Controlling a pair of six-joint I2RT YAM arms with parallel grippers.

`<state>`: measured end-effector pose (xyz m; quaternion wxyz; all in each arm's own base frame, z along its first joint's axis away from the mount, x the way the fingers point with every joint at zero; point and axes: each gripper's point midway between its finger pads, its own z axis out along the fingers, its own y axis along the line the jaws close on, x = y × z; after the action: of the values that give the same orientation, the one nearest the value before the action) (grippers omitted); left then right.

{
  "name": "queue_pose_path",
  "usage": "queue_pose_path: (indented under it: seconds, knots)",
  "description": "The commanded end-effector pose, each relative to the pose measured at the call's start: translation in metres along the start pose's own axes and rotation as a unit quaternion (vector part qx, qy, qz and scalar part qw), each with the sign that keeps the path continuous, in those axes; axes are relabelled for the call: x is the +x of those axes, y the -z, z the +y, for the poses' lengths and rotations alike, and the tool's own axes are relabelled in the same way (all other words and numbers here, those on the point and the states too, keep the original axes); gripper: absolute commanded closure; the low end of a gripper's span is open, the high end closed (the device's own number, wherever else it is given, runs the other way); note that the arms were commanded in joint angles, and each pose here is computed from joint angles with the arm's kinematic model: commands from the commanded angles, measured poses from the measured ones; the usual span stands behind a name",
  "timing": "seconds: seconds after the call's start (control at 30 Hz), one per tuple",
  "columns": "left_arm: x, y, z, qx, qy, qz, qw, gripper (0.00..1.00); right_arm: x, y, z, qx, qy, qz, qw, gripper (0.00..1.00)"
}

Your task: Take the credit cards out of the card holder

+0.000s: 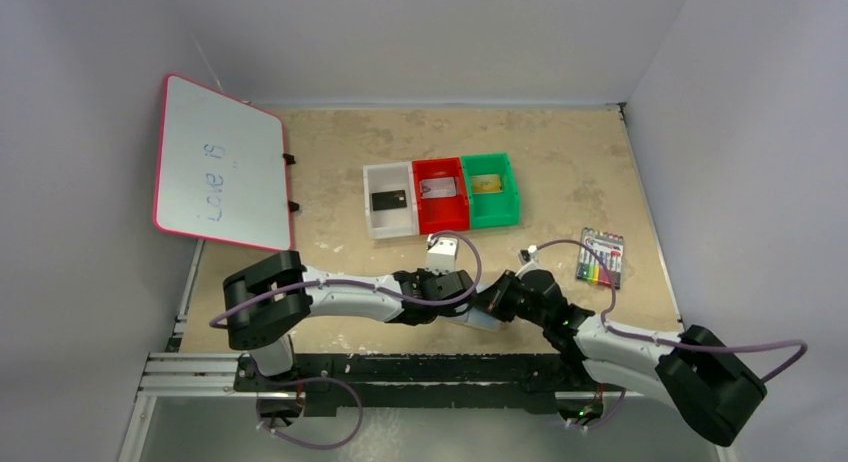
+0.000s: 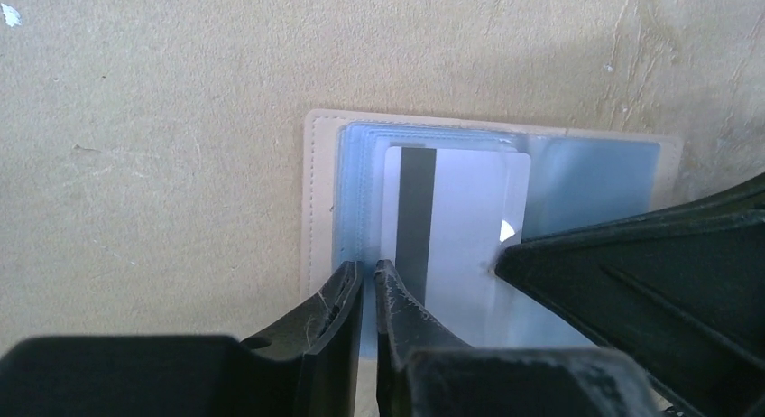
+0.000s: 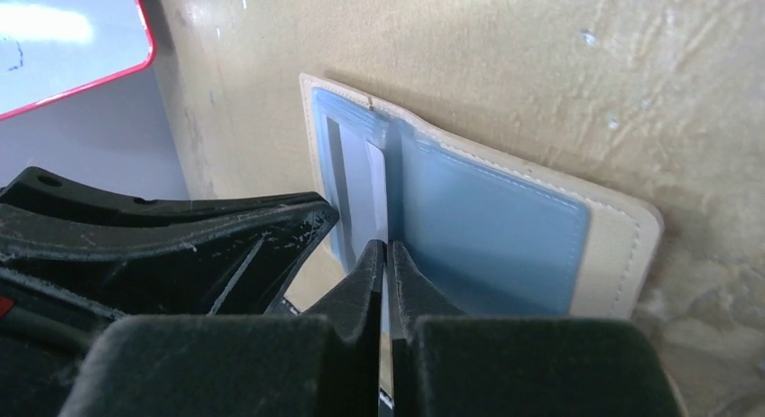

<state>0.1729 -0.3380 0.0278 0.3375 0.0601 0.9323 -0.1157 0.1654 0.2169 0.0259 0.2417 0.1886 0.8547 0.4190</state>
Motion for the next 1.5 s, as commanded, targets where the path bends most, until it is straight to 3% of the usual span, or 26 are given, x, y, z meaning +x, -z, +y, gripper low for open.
queue_pose_path:
  seconds: [0.0,0.57,0.73,0.87,0.93,1.03,1.2,1.47]
  knots:
    - [0.017,-0.008,0.023,-0.055,-0.026,0.020,0.998,0.92,-0.006,0.006,0.001,-0.002,-0.008,-0.014,1.000,1.00]
    - [0.013,-0.005,0.025,-0.054,-0.026,0.012,0.998,0.96,-0.003,0.014,-0.026,0.055,0.014,-0.007,0.998,1.00]
    - [0.003,0.003,0.013,-0.020,-0.008,-0.002,1.000,0.92,-0.008,0.012,-0.019,0.052,0.015,-0.013,0.998,0.85]
    - [-0.006,0.012,0.006,0.000,-0.004,-0.010,1.000,0.89,-0.009,0.008,-0.010,0.035,0.006,-0.014,0.999,0.81]
    - [-0.009,0.015,0.005,0.004,-0.002,-0.014,1.000,0.87,-0.010,0.006,-0.008,0.027,-0.003,-0.017,0.999,0.73]
    - [-0.015,0.020,0.006,0.003,0.001,-0.022,1.000,0.85,-0.014,0.004,-0.004,0.023,-0.006,-0.024,0.999,0.73]
    - [-0.031,0.031,0.004,0.014,0.021,-0.047,0.999,0.80,-0.015,0.001,-0.001,0.013,-0.008,-0.025,1.000,0.77]
    - [-0.056,0.047,0.001,0.032,0.056,-0.092,0.994,0.77,-0.018,-0.003,0.003,0.002,0.028,-0.016,0.999,1.00]
